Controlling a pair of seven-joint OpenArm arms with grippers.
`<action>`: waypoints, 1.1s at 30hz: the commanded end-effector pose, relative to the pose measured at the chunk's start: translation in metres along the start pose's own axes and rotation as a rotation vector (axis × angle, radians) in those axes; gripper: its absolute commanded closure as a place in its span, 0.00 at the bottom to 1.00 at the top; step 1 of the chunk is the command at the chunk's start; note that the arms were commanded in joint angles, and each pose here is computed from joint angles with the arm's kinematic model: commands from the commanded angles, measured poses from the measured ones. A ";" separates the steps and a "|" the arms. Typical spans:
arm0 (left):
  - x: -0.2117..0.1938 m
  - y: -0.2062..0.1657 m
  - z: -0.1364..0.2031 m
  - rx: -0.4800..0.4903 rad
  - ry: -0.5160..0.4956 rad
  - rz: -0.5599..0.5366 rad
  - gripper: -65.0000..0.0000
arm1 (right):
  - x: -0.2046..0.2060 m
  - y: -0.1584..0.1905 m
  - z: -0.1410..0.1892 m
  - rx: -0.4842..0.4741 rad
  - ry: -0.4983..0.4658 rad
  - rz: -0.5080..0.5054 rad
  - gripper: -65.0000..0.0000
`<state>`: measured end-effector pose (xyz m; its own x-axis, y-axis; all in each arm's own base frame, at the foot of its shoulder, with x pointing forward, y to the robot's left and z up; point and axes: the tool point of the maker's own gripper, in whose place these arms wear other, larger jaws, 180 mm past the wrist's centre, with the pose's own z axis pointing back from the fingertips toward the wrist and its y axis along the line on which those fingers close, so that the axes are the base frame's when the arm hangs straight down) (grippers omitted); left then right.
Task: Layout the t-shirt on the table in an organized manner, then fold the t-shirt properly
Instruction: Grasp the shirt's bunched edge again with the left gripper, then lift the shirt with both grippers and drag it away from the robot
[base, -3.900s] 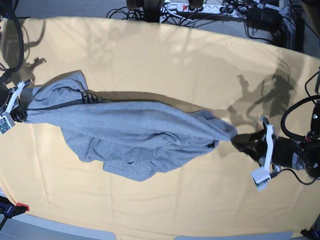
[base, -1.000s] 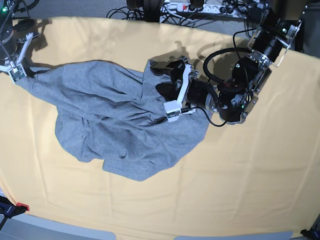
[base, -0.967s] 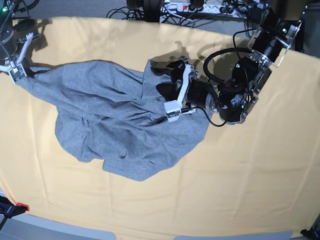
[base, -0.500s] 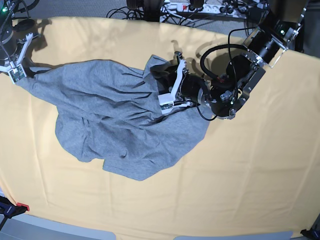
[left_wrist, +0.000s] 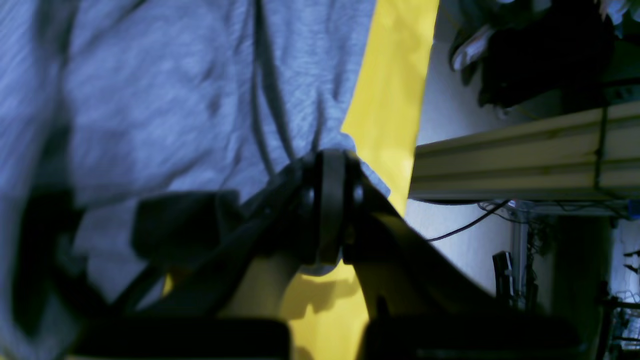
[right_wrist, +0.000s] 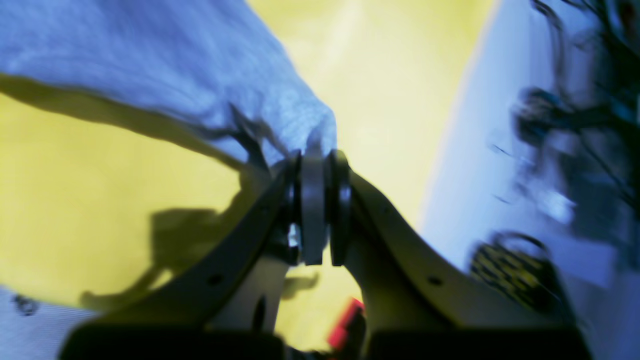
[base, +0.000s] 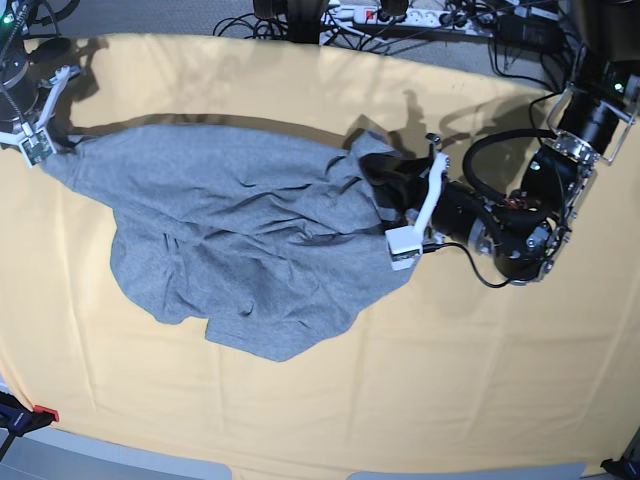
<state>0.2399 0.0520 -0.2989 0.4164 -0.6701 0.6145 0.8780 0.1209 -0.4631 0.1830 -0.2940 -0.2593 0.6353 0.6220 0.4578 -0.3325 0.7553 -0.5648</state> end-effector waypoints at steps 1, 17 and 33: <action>0.008 0.002 0.013 0.022 -0.021 -0.023 1.00 | 0.007 -0.004 0.002 -0.008 -0.028 0.013 1.00; -0.025 -0.022 0.053 0.105 0.124 -0.099 1.00 | -0.030 0.036 0.010 0.211 0.160 0.049 1.00; -0.088 -0.097 0.064 0.018 0.359 -0.136 1.00 | -0.108 0.066 0.051 0.391 0.458 0.213 1.00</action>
<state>0.1333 0.1420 -0.2721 0.2005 -0.8894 0.4108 0.9209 0.0280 -0.3887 0.0579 -0.2922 -0.3160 0.7390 0.6735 0.0139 -0.6492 0.7176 -0.2522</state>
